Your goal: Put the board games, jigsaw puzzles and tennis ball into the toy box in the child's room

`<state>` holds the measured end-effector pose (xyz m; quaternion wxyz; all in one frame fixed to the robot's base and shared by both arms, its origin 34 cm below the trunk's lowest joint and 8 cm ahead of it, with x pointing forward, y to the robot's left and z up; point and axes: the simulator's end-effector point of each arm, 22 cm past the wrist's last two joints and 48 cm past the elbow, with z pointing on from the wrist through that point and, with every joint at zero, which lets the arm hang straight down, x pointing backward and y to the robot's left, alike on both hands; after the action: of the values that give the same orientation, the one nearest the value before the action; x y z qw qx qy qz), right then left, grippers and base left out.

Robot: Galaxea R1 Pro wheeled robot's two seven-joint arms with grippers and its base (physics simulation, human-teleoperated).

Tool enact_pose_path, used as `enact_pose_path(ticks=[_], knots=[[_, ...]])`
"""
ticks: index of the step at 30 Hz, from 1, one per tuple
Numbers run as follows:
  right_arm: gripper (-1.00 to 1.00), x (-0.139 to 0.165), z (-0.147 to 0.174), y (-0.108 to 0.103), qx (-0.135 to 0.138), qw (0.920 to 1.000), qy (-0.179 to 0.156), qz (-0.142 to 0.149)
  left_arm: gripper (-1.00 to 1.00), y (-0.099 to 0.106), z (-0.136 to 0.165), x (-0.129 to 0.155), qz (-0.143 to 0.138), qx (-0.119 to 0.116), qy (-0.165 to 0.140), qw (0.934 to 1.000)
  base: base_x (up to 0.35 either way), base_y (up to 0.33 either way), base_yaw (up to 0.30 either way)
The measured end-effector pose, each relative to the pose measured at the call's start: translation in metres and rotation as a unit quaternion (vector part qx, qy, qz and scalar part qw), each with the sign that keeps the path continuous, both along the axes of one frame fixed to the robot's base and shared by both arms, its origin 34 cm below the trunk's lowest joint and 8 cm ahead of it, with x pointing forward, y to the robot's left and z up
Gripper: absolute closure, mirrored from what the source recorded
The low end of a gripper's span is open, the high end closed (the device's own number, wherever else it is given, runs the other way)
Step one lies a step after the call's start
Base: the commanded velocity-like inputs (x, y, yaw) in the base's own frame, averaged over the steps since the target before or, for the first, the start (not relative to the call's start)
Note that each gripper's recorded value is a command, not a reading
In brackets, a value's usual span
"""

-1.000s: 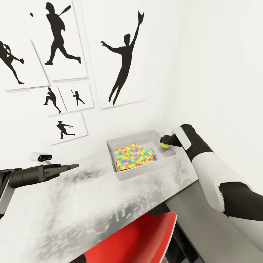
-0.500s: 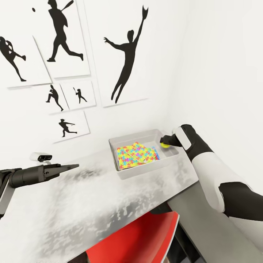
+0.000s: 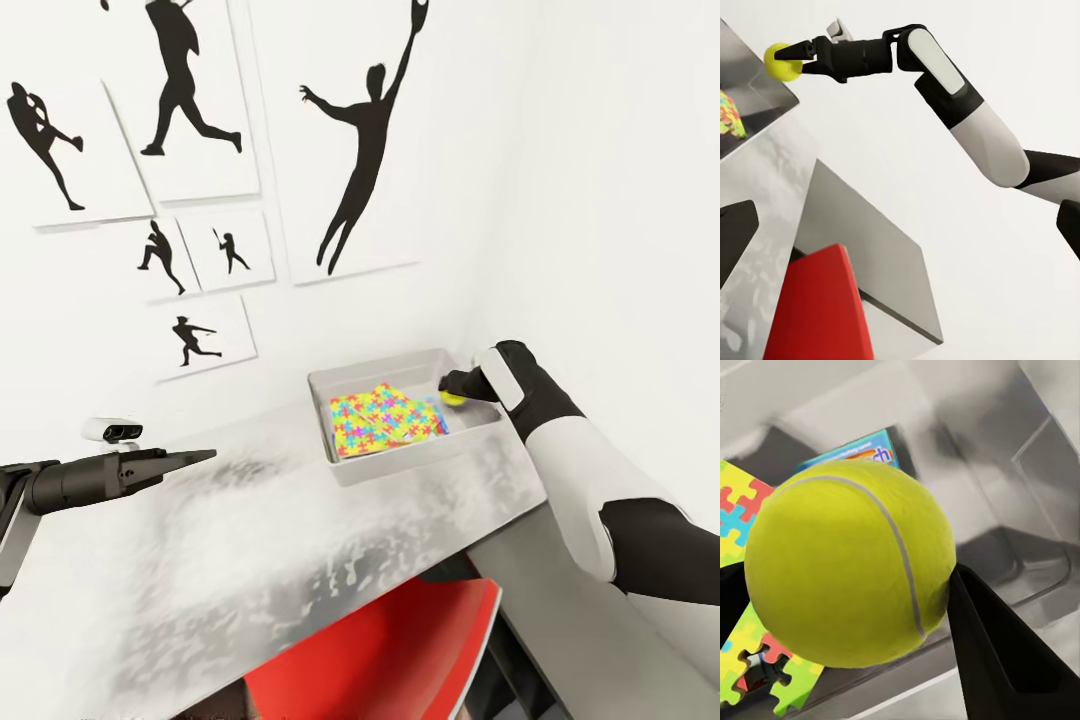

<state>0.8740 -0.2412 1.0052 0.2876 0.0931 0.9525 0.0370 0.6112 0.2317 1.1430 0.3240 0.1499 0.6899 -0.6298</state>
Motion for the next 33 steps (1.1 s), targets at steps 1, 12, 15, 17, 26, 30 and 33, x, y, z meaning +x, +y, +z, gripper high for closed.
enact_pose_path(ticks=[1,12,15,17,26,30,33], knots=[[1.0,0.0,-0.001,0.0,0.0,1.0,0.001,0.0,-1.0,0.0,-0.001,0.0,0.0,0.0,0.001,1.0,0.0,0.0,0.09],[1.0,-0.001,-0.013,-0.001,0.0,1.0,0.009,-0.001,-1.0,0.0,-0.008,0.002,0.0,0.0,0.008,1.0,0.0,-0.021,0.072],[1.0,-0.001,-0.013,-0.001,0.0,1.0,0.01,-0.001,-1.0,0.0,-0.008,0.002,0.0,0.0,0.008,1.0,0.0,-0.013,0.008],[1.0,-0.001,-0.013,-0.001,0.001,1.0,0.01,-0.001,-1.0,0.0,-0.008,0.002,0.0,0.0,0.008,1.0,0.0,-0.005,0.003],[1.0,0.0,-0.012,-0.009,0.0,0.9999,0.009,-0.008,-1.0,0.0,-0.008,0.002,0.0,0.0,0.008,1.0,0.0,-0.001,0.0],[1.0,0.0,-0.012,-0.012,-0.001,0.9999,0.009,-0.01,-1.0,0.0,-0.008,0.002,0.0,0.0,0.008,1.0,0.0,0.0,0.0],[1.0,0.001,-0.011,-0.015,-0.003,0.9999,0.009,-0.012,-1.0,0.0,-0.008,0.002,0.0,0.0,0.008,1.0,0.0,0.0,0.0]])
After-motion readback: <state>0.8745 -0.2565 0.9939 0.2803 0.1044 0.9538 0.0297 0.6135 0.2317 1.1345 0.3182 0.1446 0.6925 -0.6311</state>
